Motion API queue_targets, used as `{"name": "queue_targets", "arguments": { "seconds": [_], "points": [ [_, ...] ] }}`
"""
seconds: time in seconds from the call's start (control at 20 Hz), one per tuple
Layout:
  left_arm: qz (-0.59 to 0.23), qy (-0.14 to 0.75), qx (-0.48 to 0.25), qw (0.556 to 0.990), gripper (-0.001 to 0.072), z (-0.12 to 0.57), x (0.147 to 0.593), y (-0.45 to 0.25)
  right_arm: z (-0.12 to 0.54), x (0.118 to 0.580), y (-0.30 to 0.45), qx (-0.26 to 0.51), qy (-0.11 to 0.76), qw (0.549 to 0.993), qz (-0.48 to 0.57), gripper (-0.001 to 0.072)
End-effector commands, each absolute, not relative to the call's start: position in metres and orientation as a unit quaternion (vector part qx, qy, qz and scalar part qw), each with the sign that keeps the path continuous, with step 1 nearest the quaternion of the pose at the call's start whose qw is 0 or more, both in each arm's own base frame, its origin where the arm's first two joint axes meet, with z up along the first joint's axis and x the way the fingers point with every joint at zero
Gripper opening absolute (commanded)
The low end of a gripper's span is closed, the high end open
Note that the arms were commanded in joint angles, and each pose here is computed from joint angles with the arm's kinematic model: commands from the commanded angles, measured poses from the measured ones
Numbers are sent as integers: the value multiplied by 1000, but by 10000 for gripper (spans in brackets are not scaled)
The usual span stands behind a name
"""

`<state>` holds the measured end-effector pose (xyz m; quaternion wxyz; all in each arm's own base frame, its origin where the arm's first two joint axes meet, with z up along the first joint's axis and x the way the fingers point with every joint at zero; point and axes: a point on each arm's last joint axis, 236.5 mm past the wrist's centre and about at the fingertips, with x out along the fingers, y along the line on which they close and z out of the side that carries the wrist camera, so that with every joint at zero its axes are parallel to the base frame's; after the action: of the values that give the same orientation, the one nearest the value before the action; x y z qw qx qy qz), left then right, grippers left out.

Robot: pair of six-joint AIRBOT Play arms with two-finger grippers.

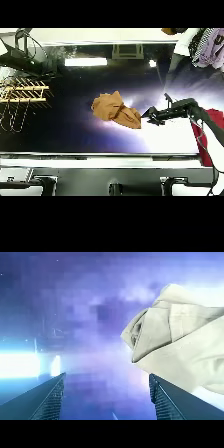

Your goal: Fold the clothes and pants, and hang the long-sleeved shirts on hangers.

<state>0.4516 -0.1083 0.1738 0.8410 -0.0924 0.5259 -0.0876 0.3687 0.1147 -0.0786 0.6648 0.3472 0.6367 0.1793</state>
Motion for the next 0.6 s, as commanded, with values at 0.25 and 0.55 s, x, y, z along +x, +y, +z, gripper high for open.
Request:
{"name": "queue_targets", "arguments": {
  "seconds": [0.25,0.55],
  "points": [
    [-60,574,-107,810,616,132,445,-93,-107,382,142,320,629,687,172,363],
    [-163,625,-207,735,604,13,420,-134,-96,386,130,311,620,701,166,26]
  ]
}}
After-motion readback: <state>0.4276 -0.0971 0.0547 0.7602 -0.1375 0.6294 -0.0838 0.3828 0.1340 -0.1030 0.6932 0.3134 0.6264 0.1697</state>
